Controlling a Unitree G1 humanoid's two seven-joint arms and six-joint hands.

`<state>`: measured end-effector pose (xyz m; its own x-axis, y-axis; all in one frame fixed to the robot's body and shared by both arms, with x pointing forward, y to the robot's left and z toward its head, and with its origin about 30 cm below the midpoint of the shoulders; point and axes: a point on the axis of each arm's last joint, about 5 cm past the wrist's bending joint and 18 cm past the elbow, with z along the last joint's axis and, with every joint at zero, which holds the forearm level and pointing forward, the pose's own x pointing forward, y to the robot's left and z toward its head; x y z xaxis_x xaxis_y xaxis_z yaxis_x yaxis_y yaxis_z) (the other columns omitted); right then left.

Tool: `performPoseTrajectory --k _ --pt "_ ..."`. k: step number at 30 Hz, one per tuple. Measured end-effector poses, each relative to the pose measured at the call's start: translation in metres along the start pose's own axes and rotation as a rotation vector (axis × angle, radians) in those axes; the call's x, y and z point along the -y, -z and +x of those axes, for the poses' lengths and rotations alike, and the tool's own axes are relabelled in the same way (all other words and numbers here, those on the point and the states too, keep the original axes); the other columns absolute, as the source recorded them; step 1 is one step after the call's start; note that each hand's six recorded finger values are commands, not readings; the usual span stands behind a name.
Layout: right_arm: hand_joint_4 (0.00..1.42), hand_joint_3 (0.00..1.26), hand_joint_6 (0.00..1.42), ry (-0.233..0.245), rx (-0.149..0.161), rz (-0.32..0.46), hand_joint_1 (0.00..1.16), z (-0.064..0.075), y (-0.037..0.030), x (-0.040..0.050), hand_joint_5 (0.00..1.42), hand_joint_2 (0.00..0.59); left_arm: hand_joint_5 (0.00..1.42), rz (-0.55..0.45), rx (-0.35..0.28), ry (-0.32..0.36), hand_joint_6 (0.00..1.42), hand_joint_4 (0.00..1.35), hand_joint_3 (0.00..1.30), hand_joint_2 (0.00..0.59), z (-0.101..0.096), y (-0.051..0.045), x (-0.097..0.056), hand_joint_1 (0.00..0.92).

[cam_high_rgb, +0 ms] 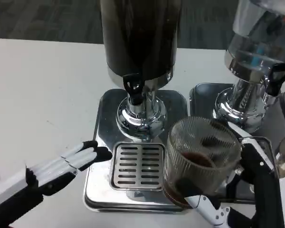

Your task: Grasp the cup under the faucet to collect the drink, then remove the cup.

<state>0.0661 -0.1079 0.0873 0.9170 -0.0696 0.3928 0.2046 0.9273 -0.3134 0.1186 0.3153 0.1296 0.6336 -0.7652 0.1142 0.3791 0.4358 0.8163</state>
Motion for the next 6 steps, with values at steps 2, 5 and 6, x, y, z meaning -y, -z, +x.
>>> performPoseTrajectory --k 2,5,6 --pt "0.7 0.55 1.28 0.0 0.0 0.0 0.73 0.0 0.0 0.0001 0.96 0.205 0.0 0.0 0.001 -0.004 0.12 0.0 0.08 0.129 -0.0002 0.0 -0.0006 0.0" --pt "0.7 0.55 1.28 0.001 0.0 0.0 0.73 0.0 0.0 0.0001 0.96 0.205 0.0 -0.005 0.002 -0.004 0.12 0.0 0.08 0.129 0.0 0.0 0.0 0.0" --pt "0.7 0.55 1.28 0.001 0.001 0.0 0.73 0.0001 0.0 0.0002 0.96 0.205 0.0 -0.005 0.003 -0.004 0.12 0.0 0.08 0.129 0.0001 0.0001 0.0001 0.0"
